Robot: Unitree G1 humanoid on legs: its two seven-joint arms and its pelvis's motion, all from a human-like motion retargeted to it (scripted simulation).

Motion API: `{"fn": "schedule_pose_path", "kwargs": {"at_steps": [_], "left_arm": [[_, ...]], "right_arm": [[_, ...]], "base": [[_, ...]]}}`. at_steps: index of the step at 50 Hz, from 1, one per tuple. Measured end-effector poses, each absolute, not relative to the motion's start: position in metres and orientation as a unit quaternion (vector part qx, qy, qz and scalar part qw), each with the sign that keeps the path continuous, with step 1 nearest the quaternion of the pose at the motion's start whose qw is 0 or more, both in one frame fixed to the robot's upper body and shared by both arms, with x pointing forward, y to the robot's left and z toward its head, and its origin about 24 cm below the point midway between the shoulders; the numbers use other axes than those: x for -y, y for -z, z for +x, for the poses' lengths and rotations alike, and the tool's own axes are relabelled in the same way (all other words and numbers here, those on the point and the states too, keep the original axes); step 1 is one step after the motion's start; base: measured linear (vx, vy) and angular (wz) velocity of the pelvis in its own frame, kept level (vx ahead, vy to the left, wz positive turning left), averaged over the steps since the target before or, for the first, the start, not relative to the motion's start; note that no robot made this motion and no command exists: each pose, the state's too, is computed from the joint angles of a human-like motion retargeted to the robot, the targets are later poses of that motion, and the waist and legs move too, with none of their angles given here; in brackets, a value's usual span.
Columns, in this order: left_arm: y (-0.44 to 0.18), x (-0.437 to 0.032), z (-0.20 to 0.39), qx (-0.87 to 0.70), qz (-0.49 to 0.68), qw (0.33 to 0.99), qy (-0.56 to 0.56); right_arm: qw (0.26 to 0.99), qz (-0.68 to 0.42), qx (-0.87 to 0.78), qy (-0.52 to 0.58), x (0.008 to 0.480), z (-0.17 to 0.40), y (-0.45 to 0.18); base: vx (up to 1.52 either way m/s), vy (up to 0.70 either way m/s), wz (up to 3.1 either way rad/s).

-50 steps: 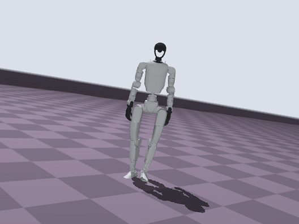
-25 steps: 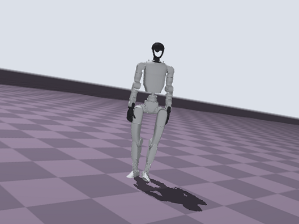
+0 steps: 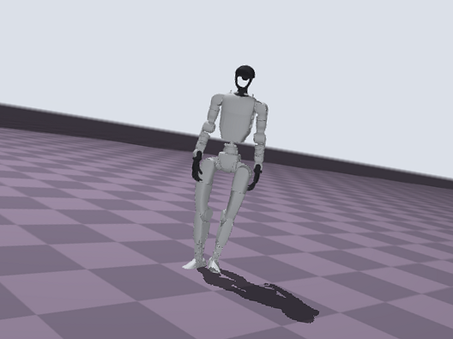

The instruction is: Upper body actions

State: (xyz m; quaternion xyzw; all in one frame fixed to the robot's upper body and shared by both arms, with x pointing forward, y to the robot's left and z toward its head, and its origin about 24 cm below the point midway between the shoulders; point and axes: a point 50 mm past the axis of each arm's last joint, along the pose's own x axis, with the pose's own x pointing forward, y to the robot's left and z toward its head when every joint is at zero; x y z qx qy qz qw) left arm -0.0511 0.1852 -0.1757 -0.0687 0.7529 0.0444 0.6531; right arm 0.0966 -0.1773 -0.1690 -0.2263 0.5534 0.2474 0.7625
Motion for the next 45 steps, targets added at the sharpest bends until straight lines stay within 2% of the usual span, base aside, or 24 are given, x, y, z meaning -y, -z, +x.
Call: {"fn": "schedule_pose_path", "kwargs": {"at_steps": [5, 10, 15, 20, 25, 32, 35, 45], "left_arm": [[0.172, -0.197, -0.061, -0.767, -0.046, 0.639, -0.033], [0.172, -0.208, -0.051, -0.752, -0.039, 0.657, -0.027], [0.173, -0.219, -0.032, -0.73, -0.032, 0.682, -0.036], [0.175, -0.223, -0.004, -0.695, -0.028, 0.716, -0.06], [0.176, -0.214, 0.014, -0.666, -0.063, 0.74, -0.072], [0.179, -0.193, 0.018, -0.652, -0.107, 0.748, -0.066], [0.179, -0.191, 0.01, -0.667, -0.09, 0.739, -0.04], [0.178, -0.198, -0.026, -0.715, -0.048, 0.695, -0.061]], "right_arm": [[0.762, -0.245, -0.531, -0.278, 0.17, 0.101, 0.168], [0.732, -0.265, -0.566, -0.27, 0.183, 0.081, 0.172], [0.686, -0.249, -0.654, -0.201, 0.21, 0.039, 0.175], [0.634, -0.184, -0.746, -0.092, 0.233, -0.013, 0.169], [0.602, -0.143, -0.784, -0.043, 0.236, -0.048, 0.165], [0.633, -0.177, -0.745, -0.113, 0.225, -0.021, 0.172], [0.645, -0.198, -0.722, -0.153, 0.217, -0.003, 0.175], [0.688, -0.213, -0.645, -0.256, 0.182, 0.047, 0.178]], "base": [[-0.3, -0.1, -1.74], [-0.31, -0.08, -1.8], [-0.25, -0.02, -1.52], [-0.18, -0.06, -1.44], [-0.1, -0.16, -0.68], [-0.2, -0.18, -0.5], [-0.12, -0.12, -0.92], [-0.05, -0.19, -1.32]]}}
